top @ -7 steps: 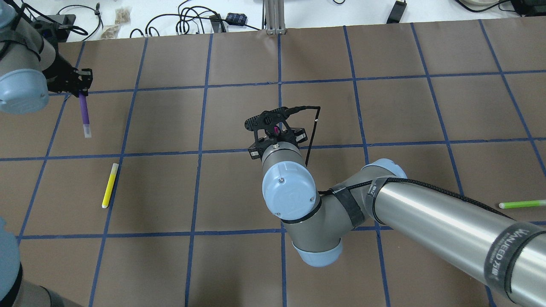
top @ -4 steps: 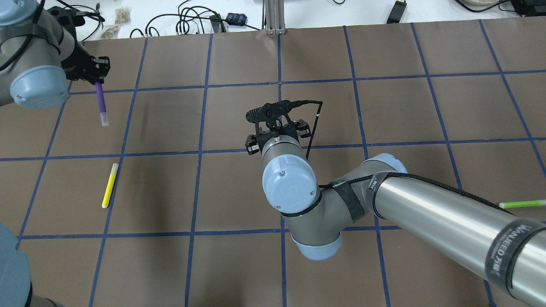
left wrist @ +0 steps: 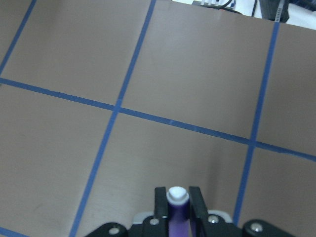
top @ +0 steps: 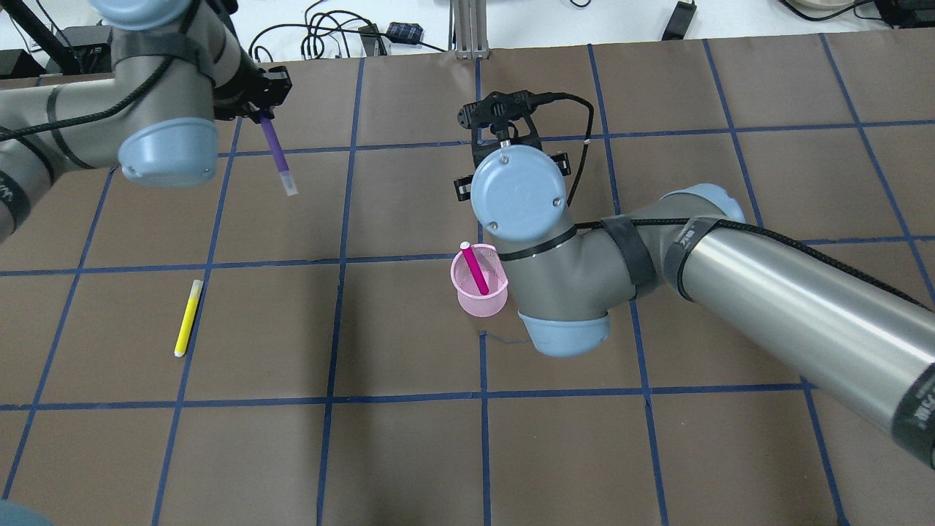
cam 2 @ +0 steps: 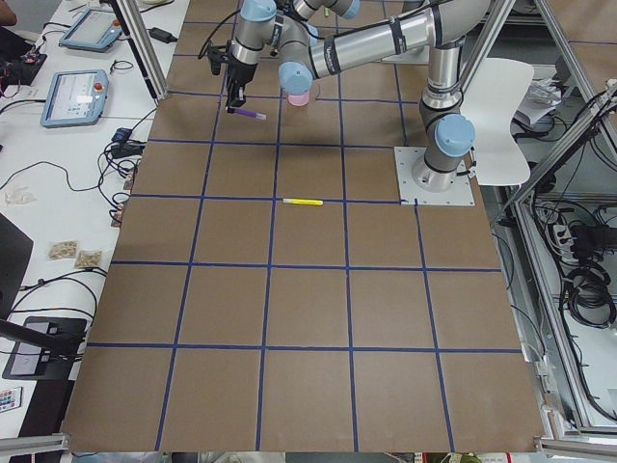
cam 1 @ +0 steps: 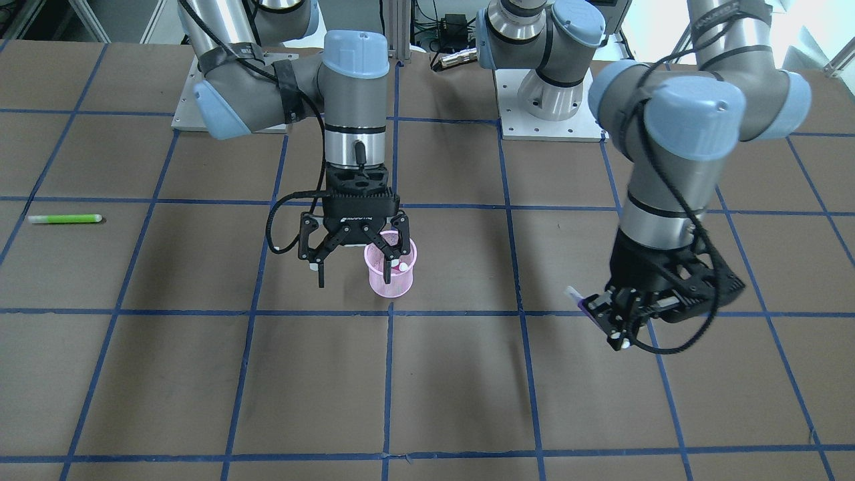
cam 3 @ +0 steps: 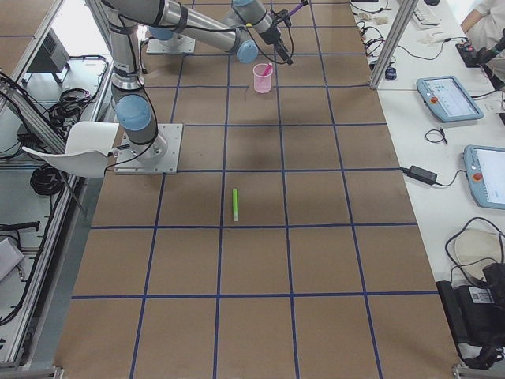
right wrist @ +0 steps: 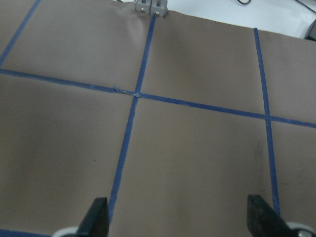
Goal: Insert purple and pink pens into pink cup
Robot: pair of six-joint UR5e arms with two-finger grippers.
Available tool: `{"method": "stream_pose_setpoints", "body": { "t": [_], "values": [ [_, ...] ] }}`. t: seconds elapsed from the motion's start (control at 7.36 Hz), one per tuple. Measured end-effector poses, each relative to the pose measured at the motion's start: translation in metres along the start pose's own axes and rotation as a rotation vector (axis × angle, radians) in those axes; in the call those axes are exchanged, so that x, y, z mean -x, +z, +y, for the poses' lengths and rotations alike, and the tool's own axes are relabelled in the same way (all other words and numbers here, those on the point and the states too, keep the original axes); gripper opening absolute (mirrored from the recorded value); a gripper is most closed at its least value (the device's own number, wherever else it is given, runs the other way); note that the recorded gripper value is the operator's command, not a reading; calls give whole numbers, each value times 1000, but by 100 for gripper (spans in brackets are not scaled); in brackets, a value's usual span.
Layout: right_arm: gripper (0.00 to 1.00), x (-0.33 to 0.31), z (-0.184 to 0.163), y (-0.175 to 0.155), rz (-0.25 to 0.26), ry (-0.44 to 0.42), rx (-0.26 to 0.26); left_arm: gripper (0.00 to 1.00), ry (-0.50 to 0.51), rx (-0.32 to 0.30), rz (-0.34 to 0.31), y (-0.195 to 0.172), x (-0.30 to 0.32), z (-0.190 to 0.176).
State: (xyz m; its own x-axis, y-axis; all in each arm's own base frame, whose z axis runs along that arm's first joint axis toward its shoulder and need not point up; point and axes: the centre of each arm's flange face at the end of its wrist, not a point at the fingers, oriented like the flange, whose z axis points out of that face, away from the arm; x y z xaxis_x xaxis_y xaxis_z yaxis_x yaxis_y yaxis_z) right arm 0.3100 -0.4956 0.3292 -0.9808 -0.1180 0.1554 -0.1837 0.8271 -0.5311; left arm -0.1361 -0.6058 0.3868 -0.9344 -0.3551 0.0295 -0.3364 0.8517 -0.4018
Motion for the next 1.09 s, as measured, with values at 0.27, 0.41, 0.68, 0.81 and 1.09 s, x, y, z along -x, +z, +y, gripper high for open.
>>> {"method": "stream_pose_setpoints", "body": {
  "t": [0.27,0.41,0.68,0.81,1.09],
  "values": [
    [100,-73,-30,-15,-12,32,198,0,-112,-12,10,-20,-71,55],
    [100,-121,-41,-28,-50,81,279,0,-166,-8,17,-26,-93,77],
    [100,-176,-53,-68,-107,101,420,0,-200,-19,-15,-27,-130,127],
    [100,-183,-51,-87,-123,71,481,0,-200,-28,-34,-26,-146,155],
    [100,-186,-50,-106,-168,-40,530,0,-232,-25,-59,-20,-160,190]
  ]
}}
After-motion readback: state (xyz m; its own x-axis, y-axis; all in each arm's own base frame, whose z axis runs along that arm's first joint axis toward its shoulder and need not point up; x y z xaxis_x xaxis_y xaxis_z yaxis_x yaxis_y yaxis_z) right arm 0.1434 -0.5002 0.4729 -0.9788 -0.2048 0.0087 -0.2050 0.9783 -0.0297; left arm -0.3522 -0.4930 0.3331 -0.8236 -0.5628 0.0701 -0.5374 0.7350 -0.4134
